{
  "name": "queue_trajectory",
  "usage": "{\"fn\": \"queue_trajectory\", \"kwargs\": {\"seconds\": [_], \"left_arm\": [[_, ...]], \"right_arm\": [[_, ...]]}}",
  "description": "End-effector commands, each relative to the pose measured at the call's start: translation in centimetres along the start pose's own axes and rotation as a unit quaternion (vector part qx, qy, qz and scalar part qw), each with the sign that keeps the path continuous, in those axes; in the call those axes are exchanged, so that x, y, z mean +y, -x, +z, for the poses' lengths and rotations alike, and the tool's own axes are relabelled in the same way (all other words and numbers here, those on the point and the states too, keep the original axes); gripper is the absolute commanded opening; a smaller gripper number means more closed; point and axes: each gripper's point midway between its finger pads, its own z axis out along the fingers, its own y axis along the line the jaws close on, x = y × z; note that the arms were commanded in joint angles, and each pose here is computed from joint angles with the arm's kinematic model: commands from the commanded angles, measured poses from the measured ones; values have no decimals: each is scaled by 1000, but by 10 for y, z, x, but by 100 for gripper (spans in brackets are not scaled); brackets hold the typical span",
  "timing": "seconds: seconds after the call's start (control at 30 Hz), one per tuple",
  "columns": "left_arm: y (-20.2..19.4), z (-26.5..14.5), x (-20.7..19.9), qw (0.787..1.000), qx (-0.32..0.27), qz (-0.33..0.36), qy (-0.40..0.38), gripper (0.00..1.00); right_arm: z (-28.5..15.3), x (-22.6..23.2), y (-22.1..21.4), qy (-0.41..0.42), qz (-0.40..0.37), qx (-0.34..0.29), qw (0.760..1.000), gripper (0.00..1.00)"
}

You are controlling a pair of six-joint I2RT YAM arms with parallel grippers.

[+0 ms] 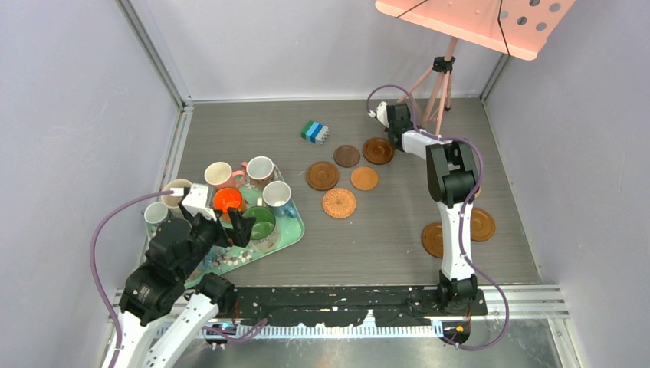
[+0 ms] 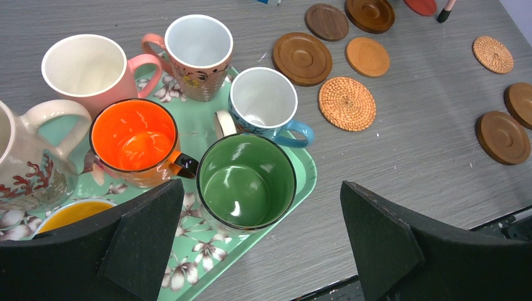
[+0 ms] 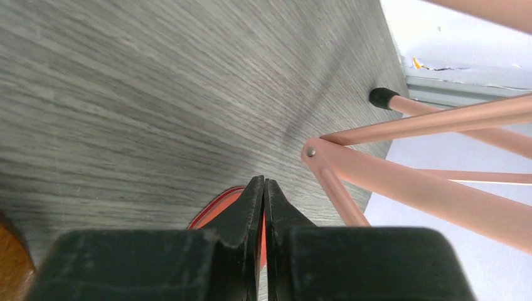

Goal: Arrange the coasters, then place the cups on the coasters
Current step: Move the coaster to the center of the board.

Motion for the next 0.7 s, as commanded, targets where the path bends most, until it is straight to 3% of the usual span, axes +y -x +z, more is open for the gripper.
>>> {"fn": "queue_trajectory", "kwargs": {"seconds": [0.0,0.4,0.67], "left_arm": [[8,2,-4,1000,-14,9,-10,99],[10,0,-3,1000,-22,8,-8,99],[12,-4,-2,999,-34,7,-9,99]], "right_arm": [[-4,-3,7,17,-14,-12,1000,9],[-26,12,-14,50,-21,13,998,9],[-90,55,-23,168,69,14,983,10]]}}
